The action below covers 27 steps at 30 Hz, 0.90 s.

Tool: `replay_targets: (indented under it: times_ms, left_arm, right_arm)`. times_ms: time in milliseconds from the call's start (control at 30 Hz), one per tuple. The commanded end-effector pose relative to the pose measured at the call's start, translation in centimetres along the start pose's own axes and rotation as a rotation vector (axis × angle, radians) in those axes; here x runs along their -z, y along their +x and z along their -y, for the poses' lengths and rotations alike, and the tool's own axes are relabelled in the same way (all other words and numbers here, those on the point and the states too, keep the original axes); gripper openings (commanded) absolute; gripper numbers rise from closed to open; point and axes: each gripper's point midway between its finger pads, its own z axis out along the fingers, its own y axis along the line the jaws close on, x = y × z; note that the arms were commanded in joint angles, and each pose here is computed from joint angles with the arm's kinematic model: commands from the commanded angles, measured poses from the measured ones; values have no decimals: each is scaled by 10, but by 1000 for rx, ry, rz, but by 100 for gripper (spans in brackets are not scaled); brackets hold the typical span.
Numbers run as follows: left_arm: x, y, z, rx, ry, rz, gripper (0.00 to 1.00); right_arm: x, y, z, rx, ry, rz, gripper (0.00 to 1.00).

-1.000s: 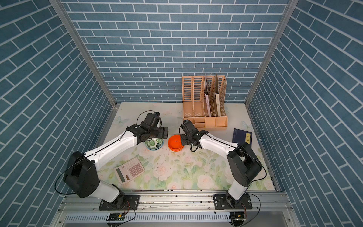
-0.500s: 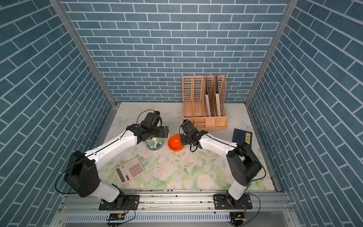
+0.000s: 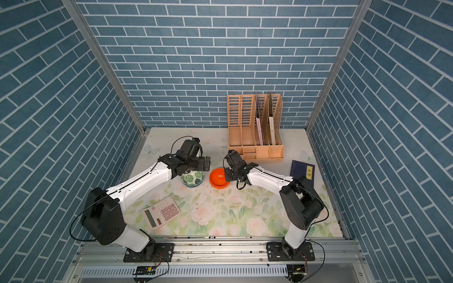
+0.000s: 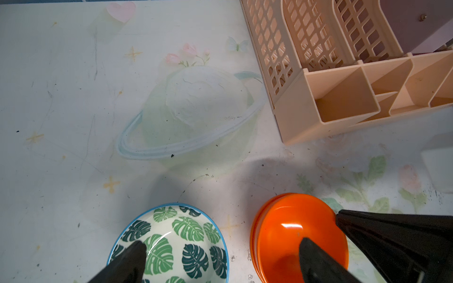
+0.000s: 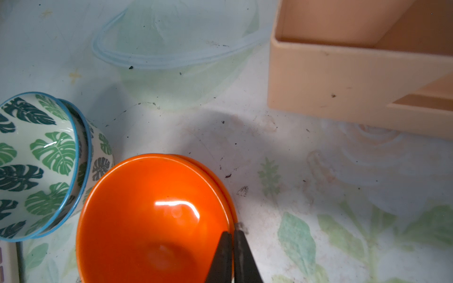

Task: Stack the bowls
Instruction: Place the bowl on the bowl.

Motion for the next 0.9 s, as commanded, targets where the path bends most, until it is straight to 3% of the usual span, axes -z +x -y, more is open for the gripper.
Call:
replay_targets:
  times_ms: [0, 200, 500, 600, 867]
  left_arm:
    - [-2, 2, 0, -19, -10, -12, 100]
    - [-7, 10, -1, -29, -9, -31, 100]
    - [-18, 21, -2, -47, -17, -71, 99]
    - [-18, 18, -1, -46, -22, -69, 99]
    - [-11, 6, -2, -35, -40, -49, 99]
  right_arm:
    - [1, 1, 3, -11, 7, 2, 9]
    - [7, -5, 1, -11, 5, 24, 11]
    - [31, -22, 6, -34, 13, 130, 33]
    - [37, -25, 19, -77, 6, 166, 35]
    - [26, -23, 28, -249, -222, 199, 31]
